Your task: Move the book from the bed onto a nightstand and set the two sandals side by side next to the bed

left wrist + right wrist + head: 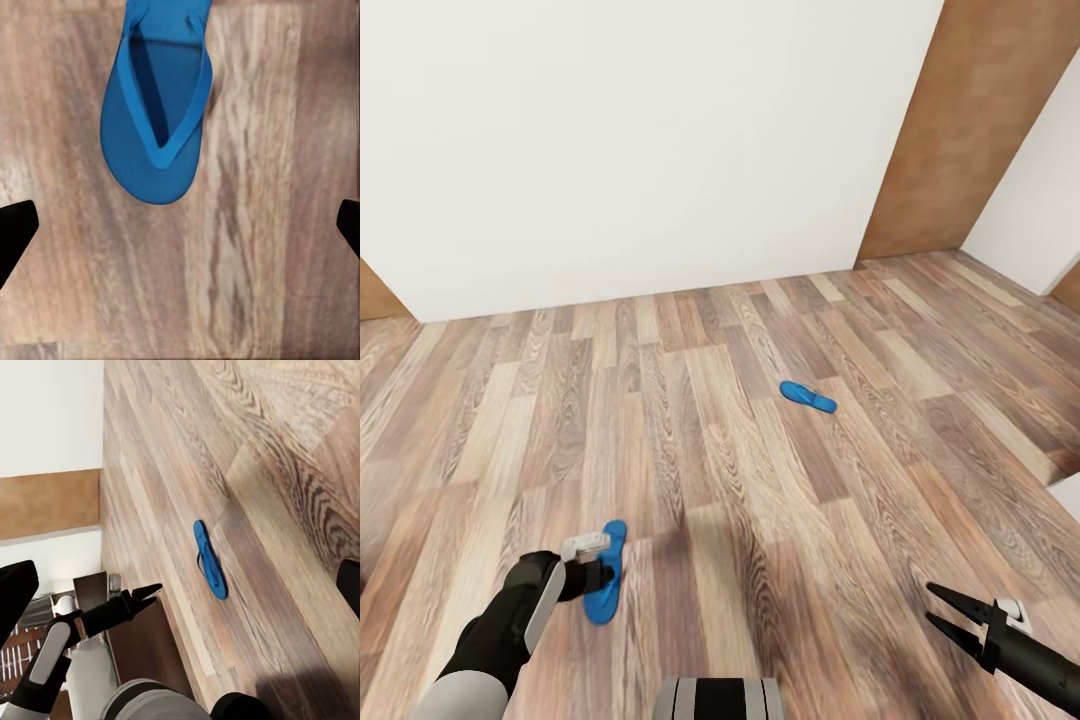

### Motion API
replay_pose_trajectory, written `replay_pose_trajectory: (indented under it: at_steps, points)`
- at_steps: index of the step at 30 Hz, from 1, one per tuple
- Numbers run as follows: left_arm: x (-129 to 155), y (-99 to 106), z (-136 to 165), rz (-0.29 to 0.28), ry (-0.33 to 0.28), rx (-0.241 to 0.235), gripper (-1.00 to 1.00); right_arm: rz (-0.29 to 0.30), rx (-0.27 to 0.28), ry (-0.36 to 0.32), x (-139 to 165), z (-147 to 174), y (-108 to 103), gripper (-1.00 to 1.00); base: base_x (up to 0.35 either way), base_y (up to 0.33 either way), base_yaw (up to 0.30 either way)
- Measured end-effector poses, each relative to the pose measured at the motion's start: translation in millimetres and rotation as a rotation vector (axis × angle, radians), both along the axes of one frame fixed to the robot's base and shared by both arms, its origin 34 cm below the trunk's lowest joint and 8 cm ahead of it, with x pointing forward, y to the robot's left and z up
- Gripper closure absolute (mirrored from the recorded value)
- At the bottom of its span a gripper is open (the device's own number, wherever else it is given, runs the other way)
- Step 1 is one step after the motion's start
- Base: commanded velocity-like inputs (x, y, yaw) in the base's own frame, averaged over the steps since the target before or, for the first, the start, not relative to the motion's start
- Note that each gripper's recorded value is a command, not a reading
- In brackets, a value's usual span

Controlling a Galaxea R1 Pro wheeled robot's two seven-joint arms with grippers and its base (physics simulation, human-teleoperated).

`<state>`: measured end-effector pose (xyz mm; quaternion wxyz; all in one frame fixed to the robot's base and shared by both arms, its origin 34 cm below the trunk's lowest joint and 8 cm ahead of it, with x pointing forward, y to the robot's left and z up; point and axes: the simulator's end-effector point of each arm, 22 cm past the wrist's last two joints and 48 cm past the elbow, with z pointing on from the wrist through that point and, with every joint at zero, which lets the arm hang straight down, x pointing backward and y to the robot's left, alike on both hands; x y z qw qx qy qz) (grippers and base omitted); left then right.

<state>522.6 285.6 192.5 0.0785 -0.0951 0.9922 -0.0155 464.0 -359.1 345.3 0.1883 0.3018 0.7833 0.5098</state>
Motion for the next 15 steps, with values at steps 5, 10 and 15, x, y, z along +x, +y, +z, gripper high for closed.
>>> replay_pose_trajectory:
  at_steps: [5, 10, 15]
  points:
    - [10.3, 2.1, 1.0, 0.004, -0.050, 0.010, -1.00, 0.000, 0.000, 0.000, 0.0, -0.1, 0.0, -1.00, 0.163, 0.000, 0.000]
    - [11.6, 1.9, 1.3, 0.004, -0.057, 0.010, -1.00, 0.000, 0.000, 0.000, 0.0, 0.0, 0.0, -1.00, 0.117, 0.000, 0.000]
    - [11.5, 2.0, 1.3, 0.004, -0.058, 0.010, -1.00, 0.000, 0.000, 0.000, 0.0, 0.1, 0.0, -1.00, 0.265, 0.000, 0.000]
